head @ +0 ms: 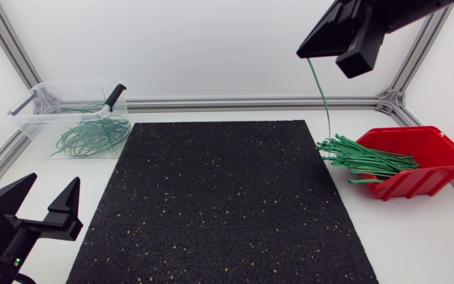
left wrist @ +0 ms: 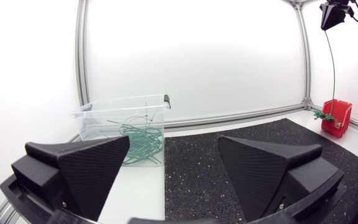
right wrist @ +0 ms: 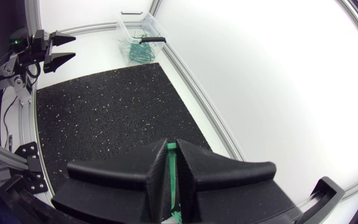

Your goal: Take a green cable tie from the red box, thread the tail through the head to close it, then place it in the transparent bin on the left.

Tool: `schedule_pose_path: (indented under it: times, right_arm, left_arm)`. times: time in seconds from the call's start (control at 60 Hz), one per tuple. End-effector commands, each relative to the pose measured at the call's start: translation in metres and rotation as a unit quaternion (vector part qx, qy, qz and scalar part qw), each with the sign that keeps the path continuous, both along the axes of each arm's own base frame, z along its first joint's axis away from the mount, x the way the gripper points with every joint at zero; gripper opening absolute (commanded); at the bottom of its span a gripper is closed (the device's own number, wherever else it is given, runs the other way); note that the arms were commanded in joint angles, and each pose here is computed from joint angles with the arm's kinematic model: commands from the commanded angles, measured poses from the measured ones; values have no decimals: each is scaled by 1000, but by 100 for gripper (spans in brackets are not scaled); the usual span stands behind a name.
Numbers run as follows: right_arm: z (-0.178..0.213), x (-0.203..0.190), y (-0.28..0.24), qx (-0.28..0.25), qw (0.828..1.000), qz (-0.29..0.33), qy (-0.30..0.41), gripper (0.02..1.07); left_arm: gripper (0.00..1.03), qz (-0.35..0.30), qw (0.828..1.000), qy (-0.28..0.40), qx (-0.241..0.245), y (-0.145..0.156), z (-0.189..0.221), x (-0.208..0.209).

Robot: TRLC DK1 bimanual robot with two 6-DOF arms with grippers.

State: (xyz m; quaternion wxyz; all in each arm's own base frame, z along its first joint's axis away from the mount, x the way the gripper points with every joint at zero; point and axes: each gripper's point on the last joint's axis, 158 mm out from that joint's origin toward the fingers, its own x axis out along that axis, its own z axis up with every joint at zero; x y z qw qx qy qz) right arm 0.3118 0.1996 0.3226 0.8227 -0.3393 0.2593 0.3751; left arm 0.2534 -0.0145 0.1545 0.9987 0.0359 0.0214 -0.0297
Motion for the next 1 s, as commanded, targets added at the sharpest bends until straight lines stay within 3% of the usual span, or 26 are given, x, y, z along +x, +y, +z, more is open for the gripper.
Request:
schedule_pose_path:
  times: [0.0, 0.283, 0.6, 0.733, 0.983]
  right_arm:
    - [11, -2, 8, 22, 999, -25, -9, 9]
    - [-10, 3, 44, -8, 994, -92, -56, 9]
    - [-47, 0, 78, -16, 995, -93, -38, 9]
    - [-45, -12, 89, -5, 997, -65, -29, 9]
    - [-18, -43, 91, 94, 992, 64, 53, 9]
  left_arm:
    - [99, -7, 999, 31, -10, -4, -24, 0]
    - [99, -12, 999, 31, -10, -6, -24, 0]
    - [99, -14, 999, 31, -10, -7, -24, 0]
    - [99, -16, 999, 31, -10, -8, -25, 0]
    - [99, -25, 999, 32, -9, -13, -25, -1]
